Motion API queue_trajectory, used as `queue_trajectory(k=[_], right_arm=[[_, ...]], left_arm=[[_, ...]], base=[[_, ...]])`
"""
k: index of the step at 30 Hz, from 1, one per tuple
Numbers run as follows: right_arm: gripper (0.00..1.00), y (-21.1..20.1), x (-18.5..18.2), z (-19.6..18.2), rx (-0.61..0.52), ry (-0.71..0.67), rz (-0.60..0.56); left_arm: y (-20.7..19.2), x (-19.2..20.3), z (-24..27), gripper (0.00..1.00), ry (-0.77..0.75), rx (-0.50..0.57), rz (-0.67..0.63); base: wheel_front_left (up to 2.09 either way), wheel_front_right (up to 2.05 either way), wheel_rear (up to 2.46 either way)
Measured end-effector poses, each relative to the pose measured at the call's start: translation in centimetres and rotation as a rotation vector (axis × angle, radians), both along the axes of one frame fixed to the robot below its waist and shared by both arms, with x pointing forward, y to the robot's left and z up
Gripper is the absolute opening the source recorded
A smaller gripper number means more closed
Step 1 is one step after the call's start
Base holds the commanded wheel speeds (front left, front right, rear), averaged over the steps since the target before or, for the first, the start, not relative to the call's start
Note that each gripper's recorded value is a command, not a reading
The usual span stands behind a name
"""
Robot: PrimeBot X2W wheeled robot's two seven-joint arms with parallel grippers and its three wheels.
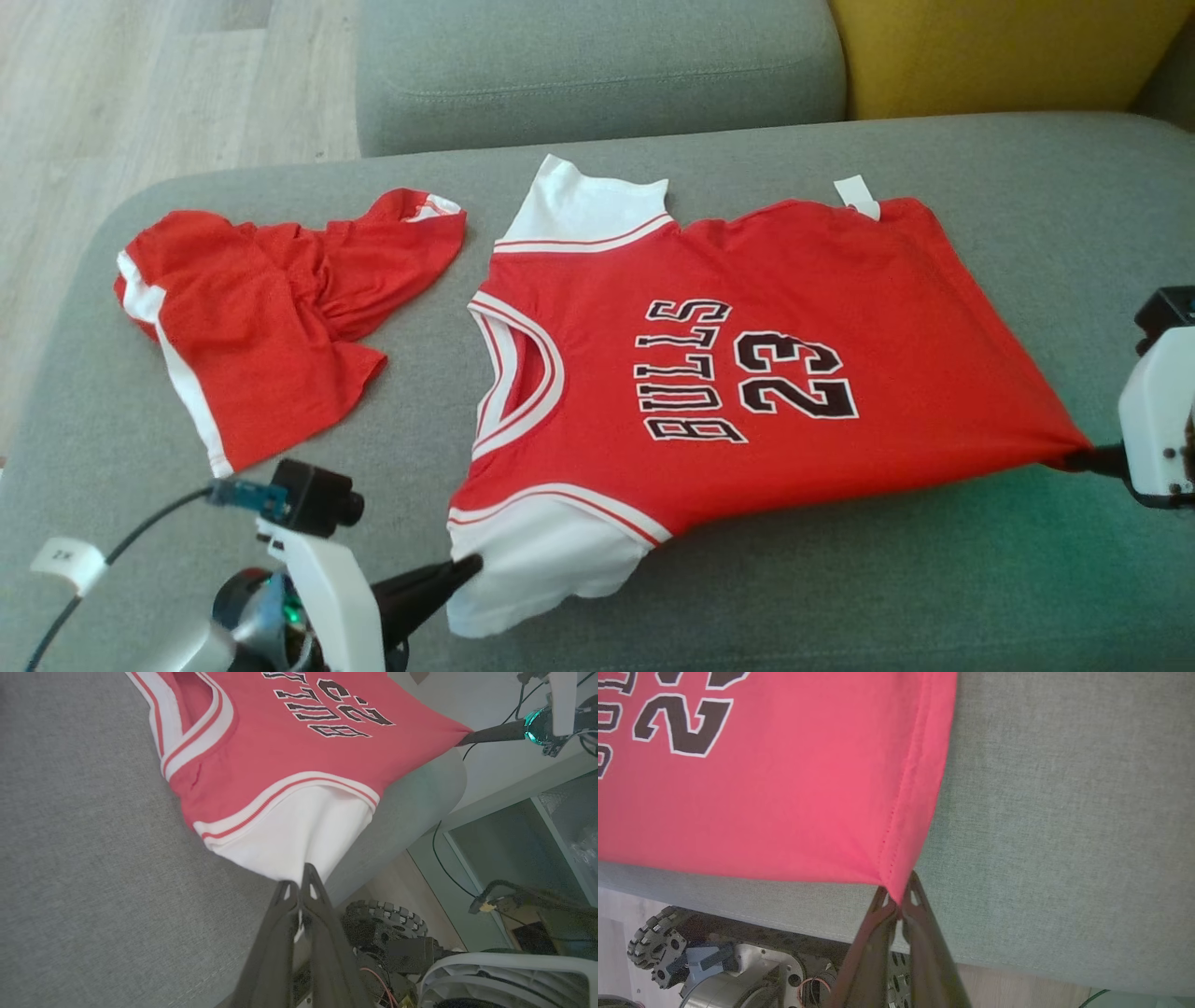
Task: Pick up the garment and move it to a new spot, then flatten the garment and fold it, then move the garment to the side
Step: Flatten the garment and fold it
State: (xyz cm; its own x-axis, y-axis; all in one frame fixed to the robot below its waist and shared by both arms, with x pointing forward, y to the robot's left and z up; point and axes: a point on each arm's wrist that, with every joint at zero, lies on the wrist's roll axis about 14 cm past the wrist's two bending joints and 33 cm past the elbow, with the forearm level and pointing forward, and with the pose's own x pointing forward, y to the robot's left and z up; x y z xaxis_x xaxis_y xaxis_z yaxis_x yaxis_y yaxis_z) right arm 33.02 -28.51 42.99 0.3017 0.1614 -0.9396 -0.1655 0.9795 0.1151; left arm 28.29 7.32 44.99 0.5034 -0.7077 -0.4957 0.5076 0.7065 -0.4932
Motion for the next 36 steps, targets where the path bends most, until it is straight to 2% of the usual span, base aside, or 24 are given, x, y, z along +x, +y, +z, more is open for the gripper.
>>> queue_trajectory(k=[6, 17, 22, 30, 36], right_arm=[[0.00, 0.1, 0.3, 0.0, 0.013, 0.016, -0.003], [0.00, 0.6, 2.8, -0.7, 0.016, 0.016, -0.013], [0.00, 1.3, 5.1, -0.7, 0.023, -0.004, -0.018], [0.00, 1.6, 5.7, -3.1, -0.004, 0.035, -0.014], [0.00, 2.6, 8.0, -3.2, 0.006, -0.028, 0.001]], left_arm=[[-0.2, 1.4, 0.7, 0.00, -0.022, 0.004, 0.012], [-1.0, 7.7, 3.2, 0.00, -0.129, -0.004, 0.029], [-1.1, 10.4, 2.5, 0.00, -0.124, 0.016, 0.043], [-1.6, 13.9, 0.4, 0.00, -0.085, 0.053, 0.061], [-2.1, 15.6, -1.4, 0.00, -0.051, 0.067, 0.066]], base=[[0.00, 0.00, 0.00], [0.00, 0.00, 0.00], [0.00, 0.00, 0.00], [0.00, 0.00, 0.00], [0.00, 0.00, 0.00]])
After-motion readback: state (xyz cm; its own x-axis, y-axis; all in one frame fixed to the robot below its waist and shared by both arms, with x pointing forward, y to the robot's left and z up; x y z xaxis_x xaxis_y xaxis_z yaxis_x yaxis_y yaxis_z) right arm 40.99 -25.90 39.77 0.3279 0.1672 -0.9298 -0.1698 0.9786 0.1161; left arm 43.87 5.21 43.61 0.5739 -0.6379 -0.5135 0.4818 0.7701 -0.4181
